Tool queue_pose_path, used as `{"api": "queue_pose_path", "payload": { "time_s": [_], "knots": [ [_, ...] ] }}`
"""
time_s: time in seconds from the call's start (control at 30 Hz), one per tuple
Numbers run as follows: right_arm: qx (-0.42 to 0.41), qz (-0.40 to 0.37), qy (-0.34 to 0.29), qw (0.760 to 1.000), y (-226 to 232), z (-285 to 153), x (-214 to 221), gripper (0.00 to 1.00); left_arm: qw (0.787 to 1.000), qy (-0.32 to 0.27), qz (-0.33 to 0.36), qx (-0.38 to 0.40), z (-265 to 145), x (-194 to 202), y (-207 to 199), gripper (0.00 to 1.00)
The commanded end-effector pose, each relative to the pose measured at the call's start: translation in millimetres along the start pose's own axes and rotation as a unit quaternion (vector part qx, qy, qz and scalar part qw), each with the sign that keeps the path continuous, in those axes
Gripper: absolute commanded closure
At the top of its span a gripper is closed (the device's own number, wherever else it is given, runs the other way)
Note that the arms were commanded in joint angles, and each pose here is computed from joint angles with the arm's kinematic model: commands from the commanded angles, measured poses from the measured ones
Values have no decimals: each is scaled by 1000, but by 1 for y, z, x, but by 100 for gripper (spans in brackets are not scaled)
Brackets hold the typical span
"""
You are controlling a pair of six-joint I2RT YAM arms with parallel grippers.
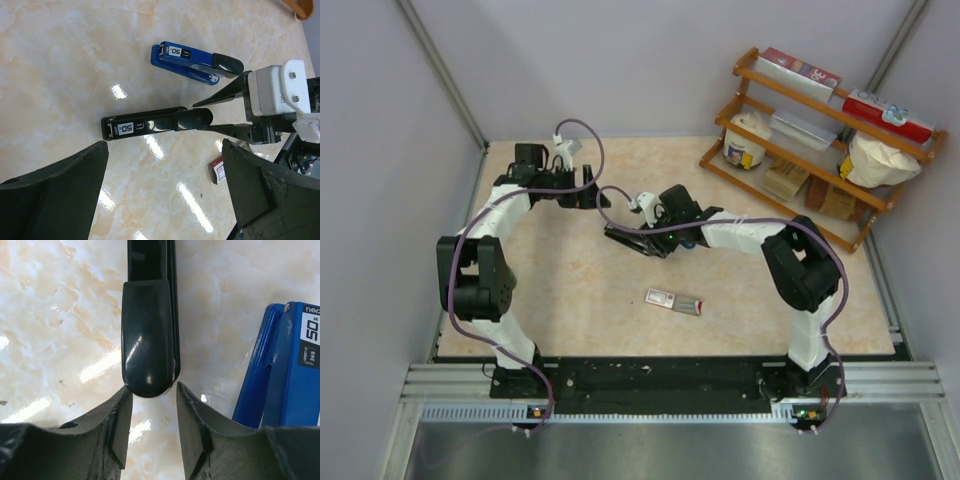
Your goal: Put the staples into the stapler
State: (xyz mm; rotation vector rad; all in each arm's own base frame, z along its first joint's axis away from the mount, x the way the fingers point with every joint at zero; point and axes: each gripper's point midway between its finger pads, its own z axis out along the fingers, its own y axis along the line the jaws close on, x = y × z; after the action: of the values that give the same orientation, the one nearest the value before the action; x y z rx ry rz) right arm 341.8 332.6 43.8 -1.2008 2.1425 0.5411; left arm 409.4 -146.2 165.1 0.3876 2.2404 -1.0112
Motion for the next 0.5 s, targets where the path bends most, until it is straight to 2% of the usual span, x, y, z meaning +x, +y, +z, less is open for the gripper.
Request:
{"api": "queue_pose_path", "payload": {
  "time_s": [0.0, 0.3, 0.47],
  "knots": [
    [-11, -21, -59, 998, 2, -27, -36, 58, 1000, -9, 22, 16, -11, -4, -14, 1],
    [8, -59, -90, 994, 0, -63, -59, 44, 998, -7, 66, 21, -28, -4, -29, 1],
    [41, -80, -91, 992, -9, -83, -66, 24, 994, -16, 105, 23, -46, -6, -48, 1]
  ]
}}
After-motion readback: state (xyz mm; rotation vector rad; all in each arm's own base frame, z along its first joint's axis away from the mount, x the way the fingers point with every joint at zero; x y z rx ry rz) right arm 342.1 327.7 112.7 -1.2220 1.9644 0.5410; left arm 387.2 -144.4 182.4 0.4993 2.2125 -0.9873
